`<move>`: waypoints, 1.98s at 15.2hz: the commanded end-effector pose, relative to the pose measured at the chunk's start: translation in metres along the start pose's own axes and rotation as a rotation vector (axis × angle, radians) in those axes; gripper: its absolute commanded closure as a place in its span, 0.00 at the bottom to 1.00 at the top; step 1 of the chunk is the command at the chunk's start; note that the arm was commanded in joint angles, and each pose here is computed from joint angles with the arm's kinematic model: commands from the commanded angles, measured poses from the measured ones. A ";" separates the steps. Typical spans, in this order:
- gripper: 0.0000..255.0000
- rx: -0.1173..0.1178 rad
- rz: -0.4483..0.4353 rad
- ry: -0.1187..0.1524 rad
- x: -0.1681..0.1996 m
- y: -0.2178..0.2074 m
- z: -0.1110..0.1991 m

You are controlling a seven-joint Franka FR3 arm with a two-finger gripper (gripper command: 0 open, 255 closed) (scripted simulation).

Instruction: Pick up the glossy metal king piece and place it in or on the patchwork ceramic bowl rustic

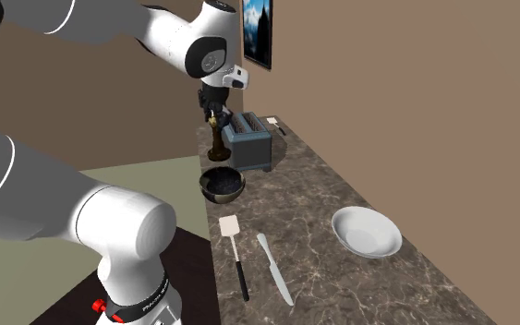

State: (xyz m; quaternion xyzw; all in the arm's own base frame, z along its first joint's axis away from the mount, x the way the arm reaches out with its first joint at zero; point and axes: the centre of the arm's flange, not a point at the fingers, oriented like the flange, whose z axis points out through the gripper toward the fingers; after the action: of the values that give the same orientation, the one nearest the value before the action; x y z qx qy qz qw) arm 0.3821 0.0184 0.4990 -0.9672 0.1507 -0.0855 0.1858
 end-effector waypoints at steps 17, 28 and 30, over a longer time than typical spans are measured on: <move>1.00 0.000 0.000 0.001 -0.010 0.036 0.084; 0.00 0.000 0.000 0.001 -0.010 0.036 0.084; 0.00 0.000 0.000 0.001 -0.010 0.036 0.084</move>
State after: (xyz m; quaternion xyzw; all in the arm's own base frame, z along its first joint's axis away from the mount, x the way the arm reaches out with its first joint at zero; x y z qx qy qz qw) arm 0.3823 0.0179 0.4071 -0.9671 0.1508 -0.0859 0.1859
